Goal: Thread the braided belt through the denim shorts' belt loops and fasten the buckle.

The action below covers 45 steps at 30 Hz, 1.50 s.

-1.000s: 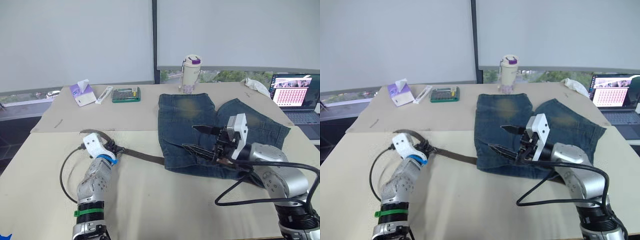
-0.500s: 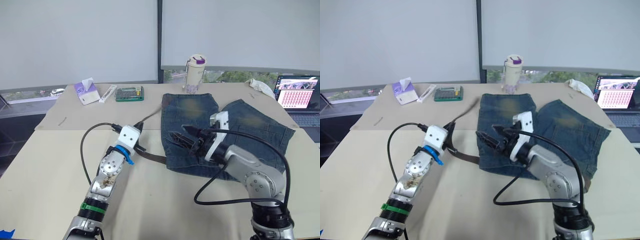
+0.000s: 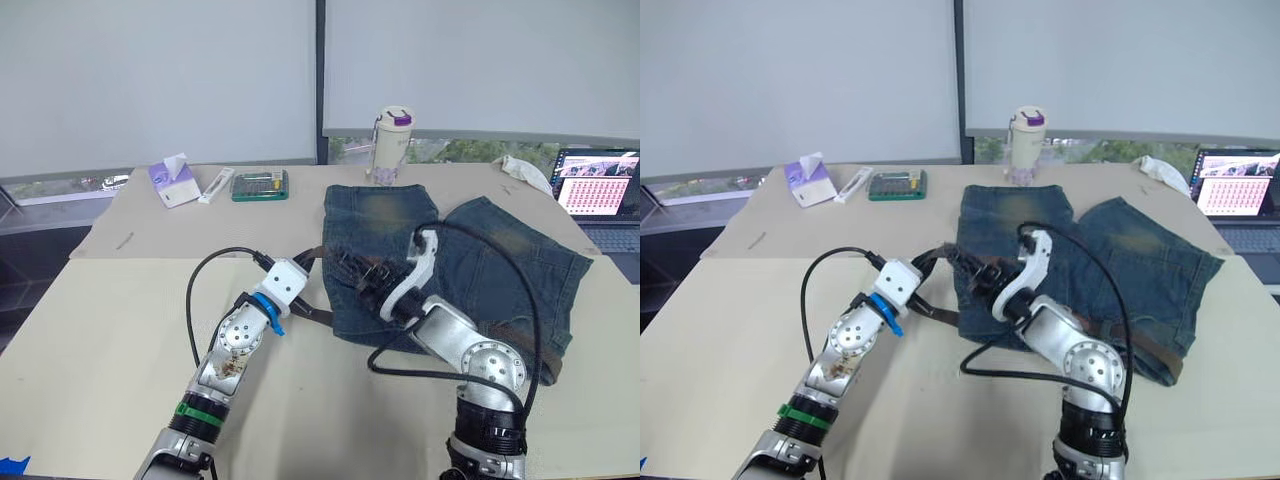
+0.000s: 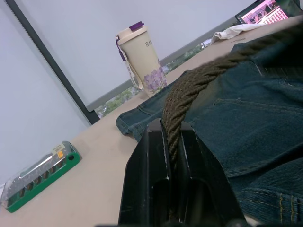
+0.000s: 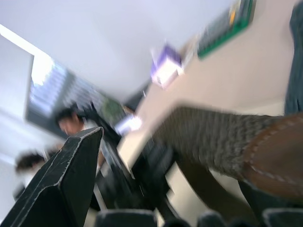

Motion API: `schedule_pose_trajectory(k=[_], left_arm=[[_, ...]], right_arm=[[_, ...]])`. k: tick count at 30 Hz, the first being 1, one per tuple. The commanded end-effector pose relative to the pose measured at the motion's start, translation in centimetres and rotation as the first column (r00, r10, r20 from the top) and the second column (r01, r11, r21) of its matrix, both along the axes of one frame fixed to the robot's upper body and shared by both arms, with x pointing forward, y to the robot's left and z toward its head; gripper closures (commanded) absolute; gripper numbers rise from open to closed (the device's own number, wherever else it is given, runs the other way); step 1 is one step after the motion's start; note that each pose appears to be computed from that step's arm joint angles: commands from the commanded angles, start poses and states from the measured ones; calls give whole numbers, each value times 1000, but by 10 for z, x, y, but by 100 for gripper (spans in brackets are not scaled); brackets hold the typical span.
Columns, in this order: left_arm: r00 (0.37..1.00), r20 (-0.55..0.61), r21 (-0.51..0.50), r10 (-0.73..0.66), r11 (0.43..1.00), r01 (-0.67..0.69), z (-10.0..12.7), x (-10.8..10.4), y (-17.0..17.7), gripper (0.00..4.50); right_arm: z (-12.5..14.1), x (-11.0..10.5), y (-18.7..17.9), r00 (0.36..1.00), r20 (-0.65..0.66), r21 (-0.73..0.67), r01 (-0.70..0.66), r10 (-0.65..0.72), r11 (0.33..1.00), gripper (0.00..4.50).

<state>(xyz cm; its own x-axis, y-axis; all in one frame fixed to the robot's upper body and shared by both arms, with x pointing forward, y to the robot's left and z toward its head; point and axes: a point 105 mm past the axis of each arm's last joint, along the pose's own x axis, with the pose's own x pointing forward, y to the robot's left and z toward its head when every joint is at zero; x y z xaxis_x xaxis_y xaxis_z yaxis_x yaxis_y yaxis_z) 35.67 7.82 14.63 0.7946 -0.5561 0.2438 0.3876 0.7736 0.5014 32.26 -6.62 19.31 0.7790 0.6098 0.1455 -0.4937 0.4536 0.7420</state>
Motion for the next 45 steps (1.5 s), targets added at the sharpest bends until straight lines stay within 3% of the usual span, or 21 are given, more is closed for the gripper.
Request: schedule_pose_trajectory(k=[1,2,3,13,14,15,20,23,25,27,29,31,34,37,39,41,44,45], left_arm=[[996,79,4,-31,1000,31,19,-2,-6,447],[996,80,2,-31,1000,31,19,-2,-6,447],[996,80,0,-31,1000,31,19,-3,-6,450],[993,-14,-43,-121,992,121,10,-11,-8,450],[991,-25,-51,-135,990,133,10,-12,-8,372],[988,-26,-55,-155,987,153,11,-14,-8,340],[950,-68,-152,-304,945,291,16,-27,-4,177],[880,-123,-229,-458,876,424,23,-42,-5,75],[799,-174,-316,-576,801,508,28,-55,-10,75],[663,-225,-484,-714,673,560,36,-68,-17,75],[467,-251,-680,-848,498,538,45,-83,-24,75],[352,-278,-791,-894,421,445,43,-85,-27,75],[296,-248,-904,-922,330,272,46,-72,-29,75],[317,-149,-974,-937,194,113,51,-51,-24,75],[320,-114,-990,-940,136,48,51,-43,-22,75],[311,-102,-994,-945,107,0,48,-39,-23,75],[261,-165,-986,-951,160,-41,34,-42,-29,75],[261,-160,-987,-952,153,-44,35,-42,-29,75]], right_arm=[[12,0,-9,999,-5,79,36,-36,996,0],[11,0,-9,999,-11,74,40,-39,997,0],[9,0,-10,999,-18,68,44,-43,997,57],[6,1,-13,998,-21,31,68,-67,997,396],[7,2,-14,997,-19,30,74,-73,997,431],[7,3,-15,997,-17,29,82,-81,996,450],[9,10,-22,992,-6,23,128,-127,992,450],[10,14,-25,989,5,13,148,-148,989,450],[11,15,-25,989,13,9,149,-149,989,450],[12,16,-23,990,23,6,142,-142,990,450],[14,14,-19,991,39,10,126,-126,992,450],[19,10,-15,993,70,24,98,-99,995,450],[27,5,-12,992,108,49,64,-69,997,450],[31,0,-9,990,135,58,39,-47,998,450],[32,-2,-9,989,140,66,35,-44,997,450],[33,-2,-9,988,144,72,36,-46,997,450],[36,-4,-8,987,153,91,40,-54,995,450],[37,-5,-7,987,154,96,34,-48,995,450]])
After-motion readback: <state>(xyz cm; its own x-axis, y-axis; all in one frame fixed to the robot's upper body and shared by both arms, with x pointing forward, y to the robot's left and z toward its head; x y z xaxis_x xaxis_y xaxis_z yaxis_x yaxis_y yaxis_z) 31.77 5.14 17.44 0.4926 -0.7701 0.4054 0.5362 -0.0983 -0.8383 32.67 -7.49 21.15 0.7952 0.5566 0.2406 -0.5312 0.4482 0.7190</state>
